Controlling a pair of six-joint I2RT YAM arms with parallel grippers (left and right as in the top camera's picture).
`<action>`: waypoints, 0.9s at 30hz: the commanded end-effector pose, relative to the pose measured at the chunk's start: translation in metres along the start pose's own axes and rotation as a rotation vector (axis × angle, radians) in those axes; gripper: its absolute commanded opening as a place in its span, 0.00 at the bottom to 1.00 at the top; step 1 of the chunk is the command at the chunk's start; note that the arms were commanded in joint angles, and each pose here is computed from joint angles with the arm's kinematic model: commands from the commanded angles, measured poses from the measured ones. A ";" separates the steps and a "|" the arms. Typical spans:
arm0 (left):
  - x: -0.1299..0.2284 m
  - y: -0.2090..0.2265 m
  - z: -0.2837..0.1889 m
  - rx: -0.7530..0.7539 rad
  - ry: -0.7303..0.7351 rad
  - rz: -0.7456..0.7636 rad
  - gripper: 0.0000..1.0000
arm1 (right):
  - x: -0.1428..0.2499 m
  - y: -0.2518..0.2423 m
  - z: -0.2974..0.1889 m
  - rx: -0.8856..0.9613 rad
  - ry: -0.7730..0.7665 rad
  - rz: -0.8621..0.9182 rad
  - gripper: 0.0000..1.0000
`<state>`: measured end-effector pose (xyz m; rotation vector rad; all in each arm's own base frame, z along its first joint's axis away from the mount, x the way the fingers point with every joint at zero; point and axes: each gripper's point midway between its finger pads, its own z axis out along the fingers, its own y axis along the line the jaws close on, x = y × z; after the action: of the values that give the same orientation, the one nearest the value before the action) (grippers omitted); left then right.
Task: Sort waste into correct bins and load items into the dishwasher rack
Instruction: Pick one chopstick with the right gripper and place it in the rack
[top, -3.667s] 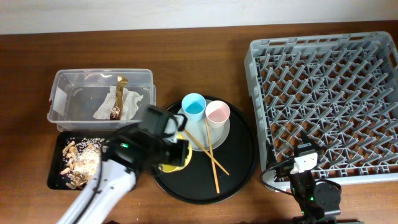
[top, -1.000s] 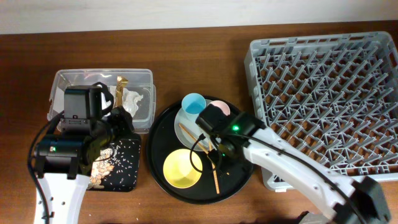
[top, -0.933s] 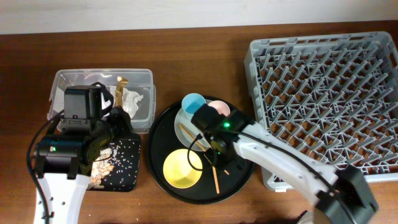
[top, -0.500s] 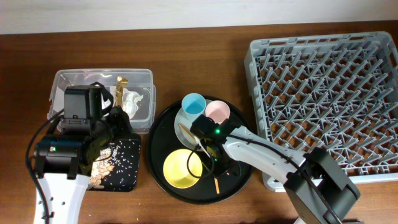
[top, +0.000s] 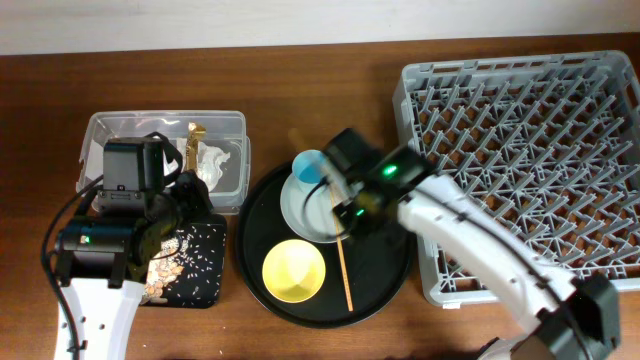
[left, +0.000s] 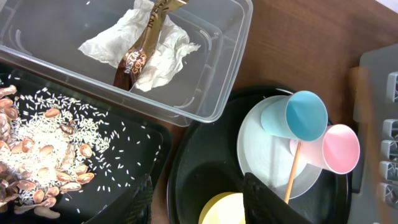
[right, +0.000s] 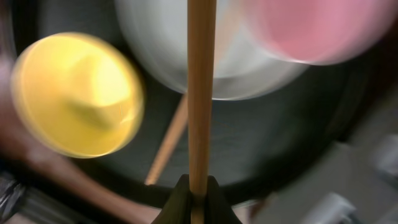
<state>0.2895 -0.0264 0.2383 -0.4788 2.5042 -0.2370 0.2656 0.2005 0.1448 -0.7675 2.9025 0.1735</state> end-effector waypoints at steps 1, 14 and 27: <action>0.001 0.002 0.001 -0.013 -0.001 0.016 0.46 | -0.003 -0.072 -0.019 0.087 -0.043 0.126 0.04; 0.007 0.005 0.006 -0.024 0.019 0.016 0.46 | 0.024 -0.221 0.001 0.154 -0.017 0.440 0.23; 0.001 0.011 0.006 -0.059 -0.011 0.016 0.52 | 0.008 -0.018 -0.003 -0.465 0.132 0.320 0.34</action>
<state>0.2894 -0.0237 0.2329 -0.4860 2.5095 -0.2154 0.2863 0.1465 0.1445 -0.2736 3.0837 0.8941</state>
